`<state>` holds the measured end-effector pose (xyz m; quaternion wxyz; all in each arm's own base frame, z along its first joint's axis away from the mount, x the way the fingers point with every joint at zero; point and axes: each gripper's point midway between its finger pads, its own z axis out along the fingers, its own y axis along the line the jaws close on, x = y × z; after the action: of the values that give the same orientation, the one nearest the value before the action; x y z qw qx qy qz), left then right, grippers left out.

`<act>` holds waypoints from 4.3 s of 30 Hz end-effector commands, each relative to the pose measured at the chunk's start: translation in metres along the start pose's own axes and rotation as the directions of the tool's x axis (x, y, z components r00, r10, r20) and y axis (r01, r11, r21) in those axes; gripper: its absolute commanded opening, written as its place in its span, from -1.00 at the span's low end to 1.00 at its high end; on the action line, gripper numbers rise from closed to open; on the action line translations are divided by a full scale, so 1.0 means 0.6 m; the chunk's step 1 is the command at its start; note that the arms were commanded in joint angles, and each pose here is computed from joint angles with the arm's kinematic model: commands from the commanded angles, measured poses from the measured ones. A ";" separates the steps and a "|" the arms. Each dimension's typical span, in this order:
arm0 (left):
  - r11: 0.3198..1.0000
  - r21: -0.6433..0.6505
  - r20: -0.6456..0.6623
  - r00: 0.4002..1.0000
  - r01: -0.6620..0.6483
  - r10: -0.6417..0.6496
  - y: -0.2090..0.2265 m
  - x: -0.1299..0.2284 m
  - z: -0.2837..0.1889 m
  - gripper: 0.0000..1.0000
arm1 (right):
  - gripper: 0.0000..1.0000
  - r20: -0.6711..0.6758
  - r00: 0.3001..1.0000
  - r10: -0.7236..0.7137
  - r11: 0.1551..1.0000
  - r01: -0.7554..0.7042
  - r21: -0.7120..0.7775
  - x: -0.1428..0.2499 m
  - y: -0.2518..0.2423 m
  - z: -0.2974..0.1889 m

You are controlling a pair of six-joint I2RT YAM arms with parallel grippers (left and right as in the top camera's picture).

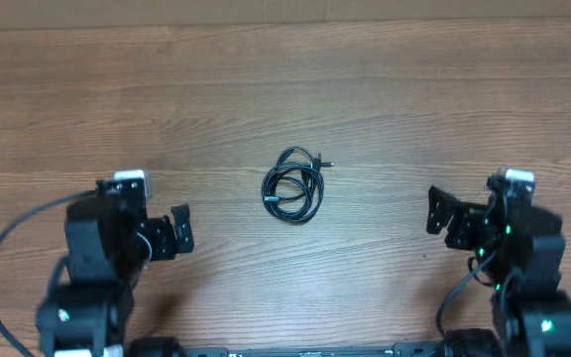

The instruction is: Untangle cables

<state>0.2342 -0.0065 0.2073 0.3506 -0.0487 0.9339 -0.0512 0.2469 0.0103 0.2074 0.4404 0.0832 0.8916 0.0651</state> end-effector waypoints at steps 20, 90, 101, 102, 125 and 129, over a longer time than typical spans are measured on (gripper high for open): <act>0.932 0.358 0.096 0.995 -0.058 0.025 -0.133 -0.167 0.038 0.74 | 1.00 -0.111 0.994 0.018 0.992 -0.031 -0.119 -0.064 0.056 -0.014; 0.745 0.607 -0.113 0.898 -0.277 0.425 -0.382 -0.133 0.186 -0.92 | 1.00 -0.168 0.986 0.015 0.987 -0.041 -0.152 -0.050 0.067 0.001; 0.589 0.757 0.069 0.931 -0.284 0.359 -0.430 -0.208 -0.008 -0.92 | 1.00 -0.232 0.966 -0.110 0.897 -0.004 -0.441 -0.035 0.187 0.037; 0.570 0.773 0.072 0.930 -0.281 0.361 -0.435 -0.205 -0.014 -0.92 | 1.00 -0.226 0.966 -0.122 0.885 0.003 -0.466 -0.036 0.199 0.040; 0.738 0.615 -0.019 0.931 -0.276 0.365 -0.385 -0.194 0.032 -0.92 | -0.92 -0.240 0.968 0.073 0.973 -0.122 -0.197 -0.047 0.170 0.172; 0.932 0.248 -0.127 0.945 -0.263 0.300 -0.273 -0.197 0.084 -0.92 | -0.93 -0.214 0.974 0.075 0.994 -0.057 0.089 -0.036 0.081 0.174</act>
<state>0.3321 -0.2234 0.2886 0.2475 0.2304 0.8902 -0.3054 0.3362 0.1127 0.1668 0.2901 0.0603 0.9358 0.1909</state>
